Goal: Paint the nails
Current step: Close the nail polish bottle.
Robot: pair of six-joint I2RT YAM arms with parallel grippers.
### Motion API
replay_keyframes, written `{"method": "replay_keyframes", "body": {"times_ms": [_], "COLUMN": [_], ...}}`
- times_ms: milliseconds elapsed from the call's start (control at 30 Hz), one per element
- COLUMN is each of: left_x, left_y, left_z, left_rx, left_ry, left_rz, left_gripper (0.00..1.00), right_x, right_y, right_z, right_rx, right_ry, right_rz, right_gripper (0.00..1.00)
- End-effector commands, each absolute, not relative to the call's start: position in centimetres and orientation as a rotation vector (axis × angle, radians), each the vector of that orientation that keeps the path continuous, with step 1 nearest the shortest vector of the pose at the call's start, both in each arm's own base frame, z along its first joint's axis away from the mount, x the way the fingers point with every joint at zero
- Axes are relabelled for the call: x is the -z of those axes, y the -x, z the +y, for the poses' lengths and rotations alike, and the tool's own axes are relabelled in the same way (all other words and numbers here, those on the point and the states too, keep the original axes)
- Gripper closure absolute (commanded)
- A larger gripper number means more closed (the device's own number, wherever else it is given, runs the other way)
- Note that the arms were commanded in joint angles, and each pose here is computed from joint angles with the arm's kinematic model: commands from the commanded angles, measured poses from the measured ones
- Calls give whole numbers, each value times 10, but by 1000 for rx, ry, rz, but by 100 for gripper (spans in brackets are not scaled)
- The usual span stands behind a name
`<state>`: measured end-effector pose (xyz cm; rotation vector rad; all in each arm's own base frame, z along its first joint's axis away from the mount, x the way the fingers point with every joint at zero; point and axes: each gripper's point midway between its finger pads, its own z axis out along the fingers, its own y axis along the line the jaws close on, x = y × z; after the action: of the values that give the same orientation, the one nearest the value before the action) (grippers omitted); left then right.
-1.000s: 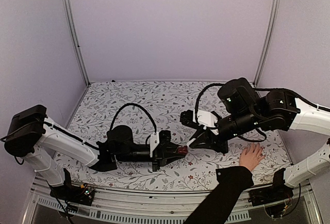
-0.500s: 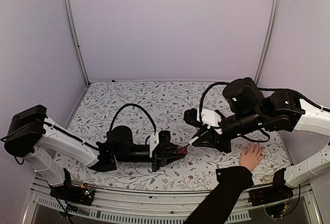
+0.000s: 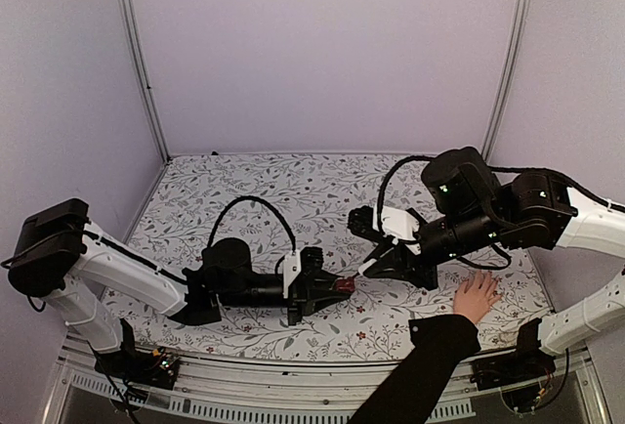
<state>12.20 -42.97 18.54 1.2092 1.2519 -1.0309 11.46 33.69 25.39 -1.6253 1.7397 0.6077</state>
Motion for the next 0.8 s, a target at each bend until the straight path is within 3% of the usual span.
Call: {"method": "replay_keyframes", "body": {"times_ms": [0, 767], "left_x": [-195, -196], "left_y": [-119, -117], "left_z": [-435, -440], "left_rx": [1046, 1040], "left_ry": [-1205, -1236], "left_rz": [1221, 1216], "left_gripper": [100, 100], "right_x": [-256, -245], "right_y": [-110, -107], "right_z": [340, 345], "right_rx": [-630, -636], "right_ry": [1636, 1666], "right_rz": [1708, 1719], "right_gripper": [100, 100]}}
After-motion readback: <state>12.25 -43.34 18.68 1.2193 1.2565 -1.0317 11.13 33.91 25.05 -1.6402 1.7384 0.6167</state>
